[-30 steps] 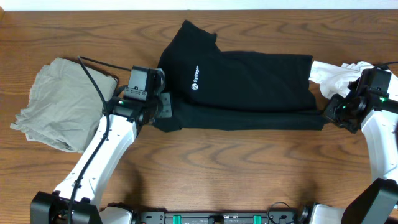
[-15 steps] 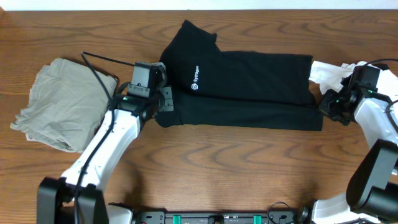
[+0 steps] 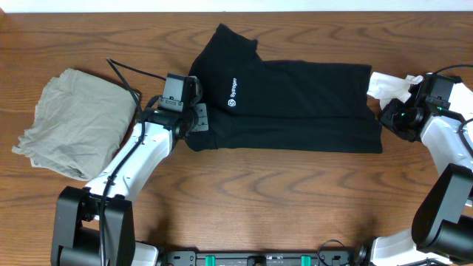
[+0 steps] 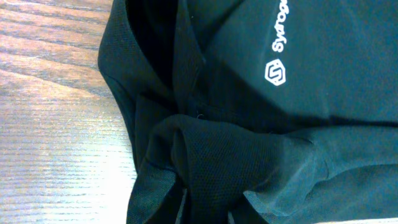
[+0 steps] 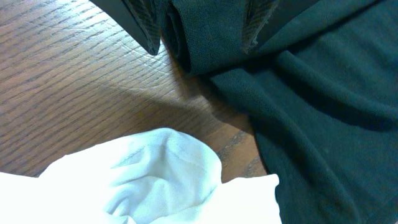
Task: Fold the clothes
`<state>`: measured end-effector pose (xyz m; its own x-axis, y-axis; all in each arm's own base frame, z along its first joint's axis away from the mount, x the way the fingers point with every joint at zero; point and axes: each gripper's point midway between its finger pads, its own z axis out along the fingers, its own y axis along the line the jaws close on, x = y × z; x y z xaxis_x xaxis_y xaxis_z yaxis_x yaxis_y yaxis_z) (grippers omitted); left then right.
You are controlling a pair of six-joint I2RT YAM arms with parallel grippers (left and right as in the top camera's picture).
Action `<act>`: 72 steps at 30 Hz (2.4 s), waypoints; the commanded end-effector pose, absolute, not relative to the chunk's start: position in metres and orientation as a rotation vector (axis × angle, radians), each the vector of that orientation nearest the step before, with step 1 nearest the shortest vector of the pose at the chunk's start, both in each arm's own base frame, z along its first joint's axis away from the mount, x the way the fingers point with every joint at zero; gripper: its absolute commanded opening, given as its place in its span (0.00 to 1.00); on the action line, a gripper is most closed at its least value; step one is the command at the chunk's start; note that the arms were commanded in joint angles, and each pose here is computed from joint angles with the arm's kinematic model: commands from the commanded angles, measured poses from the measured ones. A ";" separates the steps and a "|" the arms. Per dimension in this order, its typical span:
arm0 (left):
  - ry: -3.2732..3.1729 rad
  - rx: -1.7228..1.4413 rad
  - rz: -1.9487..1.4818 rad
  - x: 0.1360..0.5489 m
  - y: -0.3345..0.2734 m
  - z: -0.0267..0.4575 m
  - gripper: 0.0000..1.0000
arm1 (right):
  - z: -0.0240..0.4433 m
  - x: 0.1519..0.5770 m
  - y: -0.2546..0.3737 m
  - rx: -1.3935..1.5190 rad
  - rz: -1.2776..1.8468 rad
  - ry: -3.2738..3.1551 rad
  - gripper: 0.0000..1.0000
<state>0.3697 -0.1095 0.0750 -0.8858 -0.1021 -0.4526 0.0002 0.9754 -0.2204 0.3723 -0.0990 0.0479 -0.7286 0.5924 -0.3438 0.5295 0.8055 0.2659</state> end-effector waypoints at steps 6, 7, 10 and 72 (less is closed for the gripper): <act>2.652 -0.083 -0.271 0.369 -0.105 0.073 0.17 | 0.046 0.364 -0.069 0.822 0.434 2.634 0.20; 2.652 -0.084 -0.270 0.369 -0.105 0.073 0.17 | 0.045 0.362 -0.065 0.816 0.437 2.648 0.17; 2.652 -0.083 -0.271 0.369 -0.105 0.073 0.26 | 0.043 0.359 -0.053 0.756 0.437 2.690 0.16; 2.705 -0.080 -0.281 0.346 -0.103 0.083 0.43 | -0.065 0.324 -0.037 0.755 0.247 3.014 0.08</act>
<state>0.3408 -0.1061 0.0929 -0.9088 -0.0977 -0.4056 -0.0025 0.9734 -0.2289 0.3690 -0.0420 -0.0073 -0.8569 0.4930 -0.1503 0.4471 0.8562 0.2590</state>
